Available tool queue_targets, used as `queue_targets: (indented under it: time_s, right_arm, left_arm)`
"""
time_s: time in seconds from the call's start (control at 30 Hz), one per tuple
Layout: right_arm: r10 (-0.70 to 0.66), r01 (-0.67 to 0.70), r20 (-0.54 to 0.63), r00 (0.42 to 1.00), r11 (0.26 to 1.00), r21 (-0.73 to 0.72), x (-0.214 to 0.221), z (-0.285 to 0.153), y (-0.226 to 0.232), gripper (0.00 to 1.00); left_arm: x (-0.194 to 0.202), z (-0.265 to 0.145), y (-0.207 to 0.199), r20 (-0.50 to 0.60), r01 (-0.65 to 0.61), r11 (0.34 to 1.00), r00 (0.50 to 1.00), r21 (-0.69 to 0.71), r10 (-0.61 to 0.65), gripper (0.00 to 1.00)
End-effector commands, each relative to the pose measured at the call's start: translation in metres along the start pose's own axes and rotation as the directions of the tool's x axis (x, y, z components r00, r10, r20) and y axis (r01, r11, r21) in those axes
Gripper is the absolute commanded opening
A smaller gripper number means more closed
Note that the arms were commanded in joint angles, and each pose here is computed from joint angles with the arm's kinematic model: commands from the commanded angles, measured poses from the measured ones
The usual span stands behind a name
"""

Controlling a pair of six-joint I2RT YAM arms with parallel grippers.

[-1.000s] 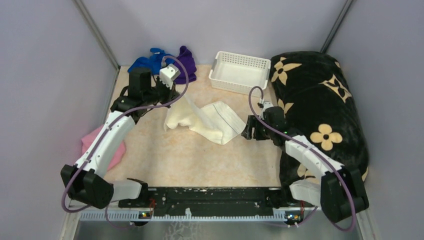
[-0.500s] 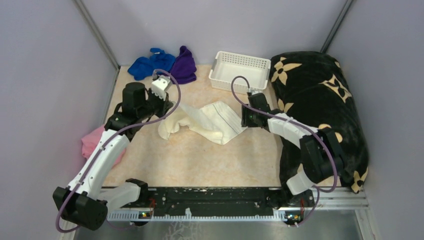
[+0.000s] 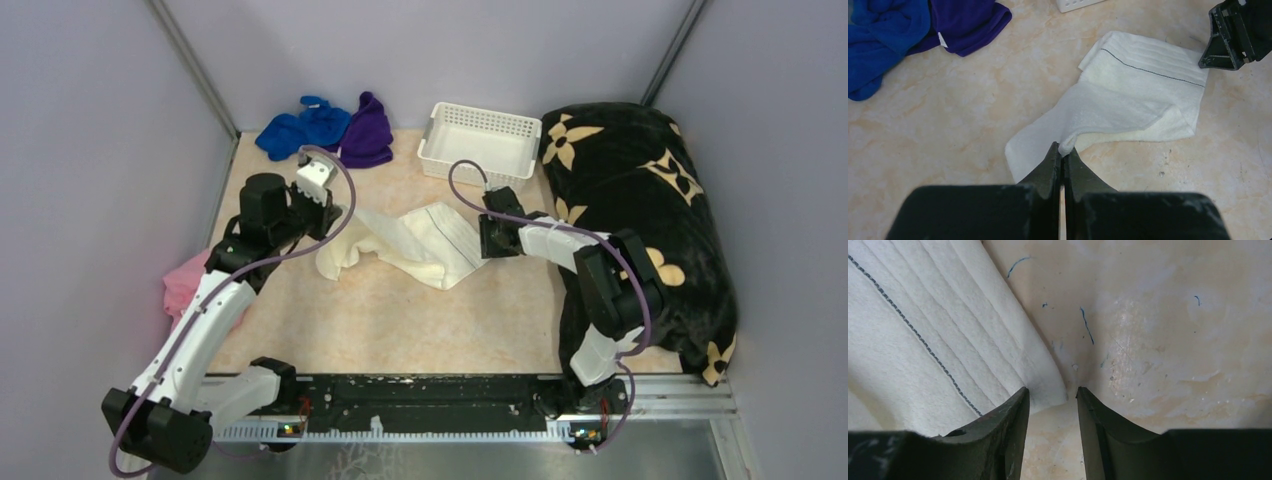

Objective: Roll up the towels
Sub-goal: Pick up the towel at the center of the board, then flatten out the towel at the center of the board.

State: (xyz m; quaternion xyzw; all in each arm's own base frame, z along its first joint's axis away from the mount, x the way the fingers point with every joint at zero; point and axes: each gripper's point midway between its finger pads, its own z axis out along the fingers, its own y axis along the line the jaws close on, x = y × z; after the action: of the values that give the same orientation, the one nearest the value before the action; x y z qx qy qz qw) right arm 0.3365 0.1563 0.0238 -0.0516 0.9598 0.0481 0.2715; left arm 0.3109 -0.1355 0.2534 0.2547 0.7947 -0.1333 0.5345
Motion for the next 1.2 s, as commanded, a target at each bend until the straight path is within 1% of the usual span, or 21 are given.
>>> queue_targets:
  time_s: [0.0, 0.07, 0.1, 0.17, 0.27, 0.4, 0.43, 0.47, 0.5, 0.63, 0.7, 0.8, 0.93, 1.07, 1.17]
  right_arm:
    - [-0.018, 0.018, 0.007, 1.000, 1.000, 0.014, -0.006, 0.006, 0.004, 0.41]
    - [-0.031, 0.032, -0.017, 0.999, 0.999, 0.027, 0.000, 0.010, 0.002, 0.40]
    - [-0.035, 0.036, -0.025, 0.999, 0.999, 0.033, 0.003, 0.011, 0.001, 0.38]
    - [-0.038, 0.041, -0.057, 0.998, 0.998, 0.046, 0.013, 0.012, -0.003, 0.32]
    - [-0.037, 0.041, -0.065, 0.997, 0.997, 0.063, 0.015, 0.008, -0.007, 0.23]
    - [-0.046, 0.046, -0.002, 0.999, 0.992, 0.121, -0.012, -0.014, -0.016, 0.05]
    - [-0.050, 0.047, 0.023, 0.998, 0.990, 0.135, -0.023, -0.022, -0.018, 0.02]
    - [-0.050, 0.041, 0.058, 0.997, 0.988, 0.146, -0.039, -0.034, -0.020, 0.00]
    - [-0.047, 0.031, 0.102, 0.994, 0.987, 0.155, -0.055, -0.050, -0.024, 0.00]
    - [-0.038, -0.001, 0.216, 0.976, 0.984, 0.178, -0.100, -0.107, -0.040, 0.00]
    - [-0.041, -0.011, 0.274, 0.961, 0.982, 0.187, -0.117, -0.141, -0.049, 0.00]
    - [-0.047, -0.022, 0.338, 0.940, 0.980, 0.196, -0.126, -0.189, -0.060, 0.00]
    - [-0.041, -0.038, 0.403, 0.914, 0.982, 0.186, -0.118, -0.246, -0.071, 0.00]
    - [-0.008, -0.056, 0.466, 0.885, 0.991, 0.125, -0.094, -0.300, -0.073, 0.00]
    - [0.026, -0.060, 0.471, 0.882, 0.996, 0.059, -0.068, -0.328, -0.071, 0.00]
  left_arm:
    - [-0.006, -0.003, 0.001, 0.035, 0.005, 1.000, 0.999, -0.021, -0.005, 0.00]
    - [-0.006, -0.004, 0.004, 0.035, 0.007, 0.999, 0.999, -0.037, -0.006, 0.00]
    - [-0.005, -0.005, 0.006, 0.033, 0.008, 0.999, 0.999, -0.048, -0.006, 0.00]
    - [-0.004, -0.005, 0.010, 0.029, 0.016, 0.997, 0.999, -0.075, -0.014, 0.00]
    - [-0.005, -0.008, 0.018, 0.035, 0.026, 0.992, 0.999, -0.124, -0.022, 0.00]
    - [-0.016, -0.014, 0.032, 0.064, 0.044, 0.979, 0.997, -0.200, -0.032, 0.00]
    - [-0.022, -0.016, 0.036, 0.079, 0.047, 0.974, 0.996, -0.224, -0.030, 0.00]
    - [-0.029, -0.019, 0.042, 0.098, 0.050, 0.966, 0.995, -0.255, -0.026, 0.00]
    - [-0.038, -0.022, 0.047, 0.123, 0.055, 0.959, 0.992, -0.278, -0.021, 0.00]
    - [-0.082, -0.039, 0.062, 0.214, 0.069, 0.939, 0.977, -0.337, 0.005, 0.00]
    - [-0.101, -0.050, 0.066, 0.251, 0.073, 0.932, 0.968, -0.354, 0.020, 0.00]
    - [-0.122, -0.070, 0.067, 0.304, 0.081, 0.927, 0.952, -0.366, 0.036, 0.00]
    - [-0.132, -0.105, 0.060, 0.362, 0.103, 0.925, 0.931, -0.365, 0.040, 0.00]
    - [-0.133, -0.147, 0.036, 0.427, 0.109, 0.948, 0.904, -0.299, 0.031, 0.00]
    - [-0.124, -0.173, 0.018, 0.452, 0.121, 0.963, 0.892, -0.239, 0.000, 0.00]
